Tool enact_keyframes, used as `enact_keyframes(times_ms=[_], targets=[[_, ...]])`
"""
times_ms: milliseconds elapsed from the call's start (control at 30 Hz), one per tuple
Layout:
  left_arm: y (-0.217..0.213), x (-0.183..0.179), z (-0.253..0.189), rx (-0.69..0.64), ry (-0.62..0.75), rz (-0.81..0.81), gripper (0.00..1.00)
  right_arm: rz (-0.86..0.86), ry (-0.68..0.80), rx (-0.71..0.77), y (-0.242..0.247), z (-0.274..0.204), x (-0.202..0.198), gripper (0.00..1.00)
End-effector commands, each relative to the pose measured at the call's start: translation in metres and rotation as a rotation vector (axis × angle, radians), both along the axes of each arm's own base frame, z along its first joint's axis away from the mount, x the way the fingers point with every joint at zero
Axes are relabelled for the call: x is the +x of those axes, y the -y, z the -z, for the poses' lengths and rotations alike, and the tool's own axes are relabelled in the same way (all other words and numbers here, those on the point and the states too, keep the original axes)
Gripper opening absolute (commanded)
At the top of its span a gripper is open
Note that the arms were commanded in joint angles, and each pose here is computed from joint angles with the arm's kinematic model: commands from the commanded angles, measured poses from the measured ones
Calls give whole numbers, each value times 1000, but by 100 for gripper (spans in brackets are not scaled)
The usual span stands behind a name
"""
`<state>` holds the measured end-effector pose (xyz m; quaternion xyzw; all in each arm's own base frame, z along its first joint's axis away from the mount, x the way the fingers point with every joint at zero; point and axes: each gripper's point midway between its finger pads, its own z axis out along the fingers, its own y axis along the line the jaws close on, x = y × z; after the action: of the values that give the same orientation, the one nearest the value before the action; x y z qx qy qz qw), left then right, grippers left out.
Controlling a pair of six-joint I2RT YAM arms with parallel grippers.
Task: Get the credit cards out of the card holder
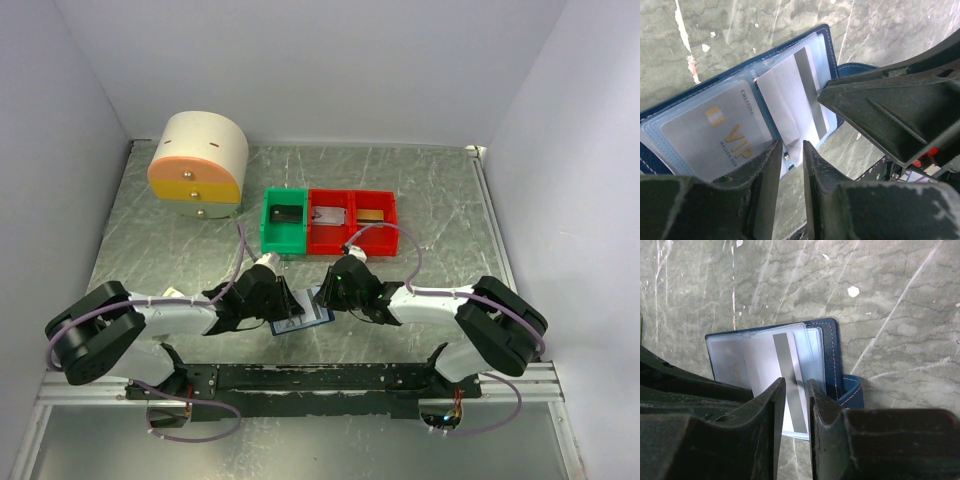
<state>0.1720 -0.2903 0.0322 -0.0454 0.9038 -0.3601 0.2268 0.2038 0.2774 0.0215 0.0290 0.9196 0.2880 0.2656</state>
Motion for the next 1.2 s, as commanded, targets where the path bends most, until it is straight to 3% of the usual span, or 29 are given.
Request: enact_keyframes(times_ms=[0, 467, 733, 1167], targets=[[8, 5, -4, -34, 15, -1, 32, 5, -108, -173, 39, 42, -25, 25], [24, 5, -12, -139, 35, 33, 23, -3, -109, -158, 37, 42, -26, 25], [28, 2, -15, -173, 28, 50, 7, -7, -110, -159, 36, 43, -26, 25], [-1, 2, -11, -28, 26, -8, 7, -12, -106, -158, 36, 41, -25, 25]])
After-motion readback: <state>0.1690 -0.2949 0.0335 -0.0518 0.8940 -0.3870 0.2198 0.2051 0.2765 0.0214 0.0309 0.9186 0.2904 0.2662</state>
